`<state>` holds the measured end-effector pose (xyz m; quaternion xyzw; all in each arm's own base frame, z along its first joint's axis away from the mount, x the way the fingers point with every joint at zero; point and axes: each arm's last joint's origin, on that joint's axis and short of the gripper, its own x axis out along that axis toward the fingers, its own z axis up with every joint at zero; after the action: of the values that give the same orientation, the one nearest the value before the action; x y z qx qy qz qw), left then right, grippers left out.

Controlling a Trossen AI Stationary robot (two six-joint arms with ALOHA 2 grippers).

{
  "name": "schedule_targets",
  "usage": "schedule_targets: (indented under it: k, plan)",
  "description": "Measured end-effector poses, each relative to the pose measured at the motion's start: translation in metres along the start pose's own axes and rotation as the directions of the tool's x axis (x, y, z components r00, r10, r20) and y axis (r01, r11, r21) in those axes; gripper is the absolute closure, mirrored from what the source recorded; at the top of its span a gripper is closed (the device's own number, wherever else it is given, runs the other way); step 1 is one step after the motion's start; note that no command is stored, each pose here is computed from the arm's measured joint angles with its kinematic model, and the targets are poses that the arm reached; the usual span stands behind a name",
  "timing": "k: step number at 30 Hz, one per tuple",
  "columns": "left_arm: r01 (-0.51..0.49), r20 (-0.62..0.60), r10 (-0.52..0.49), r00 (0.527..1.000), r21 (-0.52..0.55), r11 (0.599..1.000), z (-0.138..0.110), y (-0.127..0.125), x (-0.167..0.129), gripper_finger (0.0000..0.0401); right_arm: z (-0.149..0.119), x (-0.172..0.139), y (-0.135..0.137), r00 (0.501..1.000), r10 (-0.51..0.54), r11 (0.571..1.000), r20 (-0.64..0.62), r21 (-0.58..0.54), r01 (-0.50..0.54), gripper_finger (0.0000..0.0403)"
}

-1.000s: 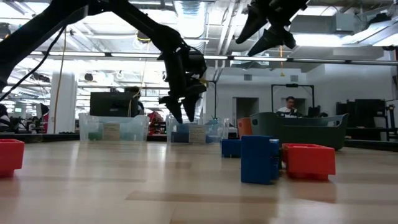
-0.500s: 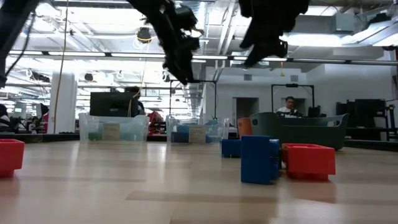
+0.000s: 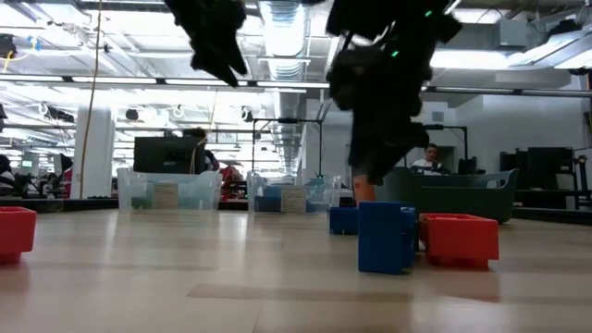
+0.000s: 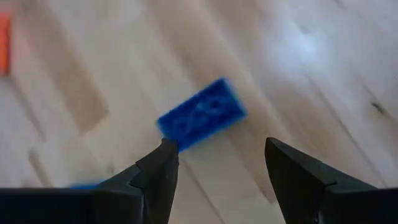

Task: Sort blocks
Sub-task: Put the blue game piece into the right transparent bin

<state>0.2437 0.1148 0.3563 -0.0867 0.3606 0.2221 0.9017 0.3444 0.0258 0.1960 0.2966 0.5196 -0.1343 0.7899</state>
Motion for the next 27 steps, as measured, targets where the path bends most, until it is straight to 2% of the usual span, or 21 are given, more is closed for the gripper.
schedule_targets:
  k: [5, 9, 21, 23, 27]
  plan:
    - [0.003, 0.016, -0.003, 1.0, -0.014, 1.0, -0.006, -0.001, -0.025, 0.0141, 0.012, 0.008, 0.001, 1.0, 0.004, 0.97, -0.005, 0.241, -0.003, 0.0152]
    - [0.005, 0.05, -0.005, 0.999, -0.009, 1.0, -0.007, 0.0, -0.037, 0.0141, 0.017, 0.018, 0.006, 1.0, -0.009, 0.938, -0.023, 0.347, 0.016, 0.0152]
    - [0.005, 0.032, -0.007, 0.999, 0.055, 0.998, -0.008, 0.0, -0.035, 0.0141, 0.009, 0.028, 0.018, 0.996, -0.074, 0.879, -0.046, 0.468, 0.087, 0.0152]
    - [0.004, 0.034, -0.007, 0.999, 0.076, 0.997, -0.008, 0.0, -0.035, 0.0141, 0.007, 0.028, 0.02, 0.996, -0.081, 0.881, -0.044, 0.465, 0.092, 0.0152]
    - [0.003, 0.035, -0.007, 0.999, 0.114, 0.993, -0.008, 0.0, -0.035, 0.0141, 0.009, 0.029, 0.027, 0.999, -0.034, 0.908, 0.003, 0.417, 0.03, 0.0152]
